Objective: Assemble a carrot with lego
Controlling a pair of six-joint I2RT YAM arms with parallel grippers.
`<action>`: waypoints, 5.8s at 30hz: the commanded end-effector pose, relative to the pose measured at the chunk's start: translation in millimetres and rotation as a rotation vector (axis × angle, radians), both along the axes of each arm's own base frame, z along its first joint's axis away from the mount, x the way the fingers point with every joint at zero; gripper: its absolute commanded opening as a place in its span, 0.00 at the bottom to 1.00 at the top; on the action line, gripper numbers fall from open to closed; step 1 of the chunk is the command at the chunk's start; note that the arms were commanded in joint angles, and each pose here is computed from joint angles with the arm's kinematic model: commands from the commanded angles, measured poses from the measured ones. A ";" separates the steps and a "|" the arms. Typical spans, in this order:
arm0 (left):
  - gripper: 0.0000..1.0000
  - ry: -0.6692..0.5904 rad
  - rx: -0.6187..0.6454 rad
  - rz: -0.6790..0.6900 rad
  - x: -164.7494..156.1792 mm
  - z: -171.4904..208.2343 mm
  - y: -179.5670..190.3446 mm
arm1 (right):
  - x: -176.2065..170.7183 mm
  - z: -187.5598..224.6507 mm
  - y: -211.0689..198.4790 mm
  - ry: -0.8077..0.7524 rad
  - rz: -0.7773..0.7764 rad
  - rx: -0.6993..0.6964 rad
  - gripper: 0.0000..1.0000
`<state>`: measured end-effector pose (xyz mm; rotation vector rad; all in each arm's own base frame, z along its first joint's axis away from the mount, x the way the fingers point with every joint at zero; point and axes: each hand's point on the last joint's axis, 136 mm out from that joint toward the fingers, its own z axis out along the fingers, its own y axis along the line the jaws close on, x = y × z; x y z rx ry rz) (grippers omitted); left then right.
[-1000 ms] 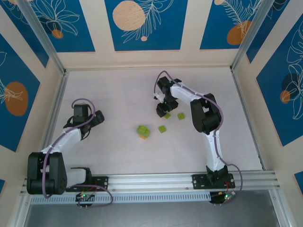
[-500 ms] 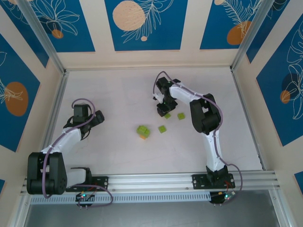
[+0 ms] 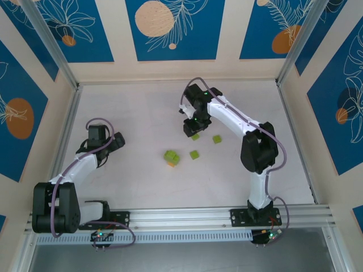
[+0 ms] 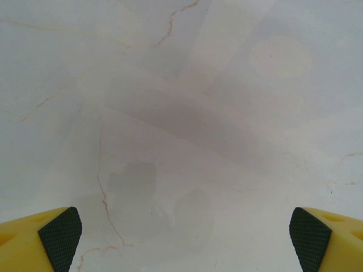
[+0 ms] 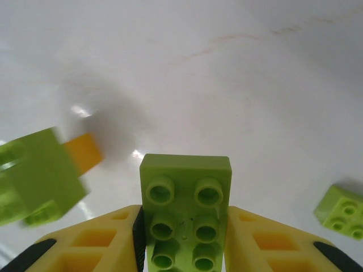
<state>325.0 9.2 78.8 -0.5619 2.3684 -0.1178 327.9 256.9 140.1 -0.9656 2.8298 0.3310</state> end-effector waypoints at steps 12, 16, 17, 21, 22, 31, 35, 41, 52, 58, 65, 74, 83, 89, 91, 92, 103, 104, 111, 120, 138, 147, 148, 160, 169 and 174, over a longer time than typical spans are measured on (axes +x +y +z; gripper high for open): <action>0.97 -0.010 -0.013 0.023 -3.3 2.9 4.6 | -67.0 10.7 70.7 0.074 0.221 -0.025 0.38; 0.97 -0.011 -0.010 0.022 -3.2 3.3 4.7 | -69.3 3.8 76.0 0.083 0.249 -0.039 0.38; 0.97 -0.010 -0.011 0.023 -3.3 2.9 4.7 | -69.9 2.3 75.8 0.088 0.253 -0.043 0.38; 0.97 -0.009 -0.010 0.022 -3.3 2.0 4.7 | -71.5 -3.6 76.5 0.096 0.272 -0.049 0.38; 0.97 -0.008 -0.009 0.023 -3.2 1.8 4.8 | -71.7 -5.1 76.3 0.100 0.272 -0.050 0.38; 0.97 -0.007 -0.009 0.023 -2.7 1.7 4.9 | -81.2 -14.2 79.3 0.137 0.302 -0.046 0.38; 0.97 -0.005 -0.009 0.024 -3.2 1.1 5.0 | -86.1 -17.5 78.9 0.149 0.316 -0.046 0.38; 0.97 -0.008 -0.009 0.023 -2.5 1.8 5.1 | -89.9 -22.8 75.1 0.165 0.331 -0.055 0.38; 0.97 -0.007 -0.007 0.023 -2.5 1.4 5.2 | -93.5 -33.9 75.7 0.189 0.352 -0.059 0.38; 0.97 -0.006 -0.007 0.023 -2.2 1.2 5.3 | -90.7 -34.1 77.1 0.172 0.357 -0.057 0.38; 0.97 -0.004 -0.006 0.024 -2.4 0.5 5.5 | -86.9 -33.4 77.8 0.153 0.356 -0.060 0.38; 0.97 -0.006 -0.007 0.024 -2.7 1.4 5.3 | -85.9 -28.5 80.1 0.143 0.357 -0.050 0.38; 0.97 -0.007 -0.006 0.025 -2.7 1.7 5.6 | -82.9 -23.2 84.7 0.126 0.356 -0.033 0.38; 0.97 -0.006 -0.006 0.025 -2.7 1.2 5.6 | -80.6 -17.1 85.9 0.110 0.349 -0.019 0.37; 0.97 -0.006 -0.006 0.025 -2.5 1.0 5.5 | -79.5 -11.5 86.5 0.100 0.344 -0.006 0.37; 0.97 -0.005 -0.006 0.025 -2.6 0.8 5.5 | -79.4 -9.0 86.5 0.098 0.343 0.001 0.37; 0.97 -0.007 -0.006 0.024 -3.4 1.5 5.5 | -84.5 -19.4 86.1 0.133 0.352 -0.020 0.37; 0.97 -0.007 -0.006 0.025 -3.4 1.6 5.6 | -86.0 -20.5 86.3 0.140 0.354 -0.021 0.37; 0.97 -0.007 -0.005 0.025 -3.2 1.3 5.6 | -93.2 -24.7 87.2 0.178 0.368 -0.014 0.38; 0.97 -0.007 -0.006 0.024 -2.9 1.2 5.4 | -98.0 -36.6 75.2 0.196 0.375 -0.078 0.38; 0.97 -0.005 -0.004 0.027 -3.3 -0.2 6.2 | -107.3 -57.0 72.8 0.218 0.360 -0.153 0.38; 0.97 -0.006 -0.005 0.028 -3.4 -0.9 6.0 | -109.3 -64.3 54.5 0.197 0.341 -0.267 0.37; 0.97 -0.003 -0.005 0.027 -3.7 -1.6 6.0 | -109.2 -64.0 53.5 0.191 0.339 -0.278 0.37; 0.97 -0.004 -0.007 0.026 -4.8 -1.5 5.6 | -120.7 -82.4 48.6 0.224 0.360 -0.338 0.37; 0.97 -0.005 -0.008 0.027 -4.2 -1.3 5.7 | -130.3 -91.6 44.7 0.228 0.379 -0.393 0.37; 0.97 -0.004 -0.006 0.028 -4.5 -1.4 6.0 | -124.8 -81.4 49.9 0.197 0.374 -0.371 0.37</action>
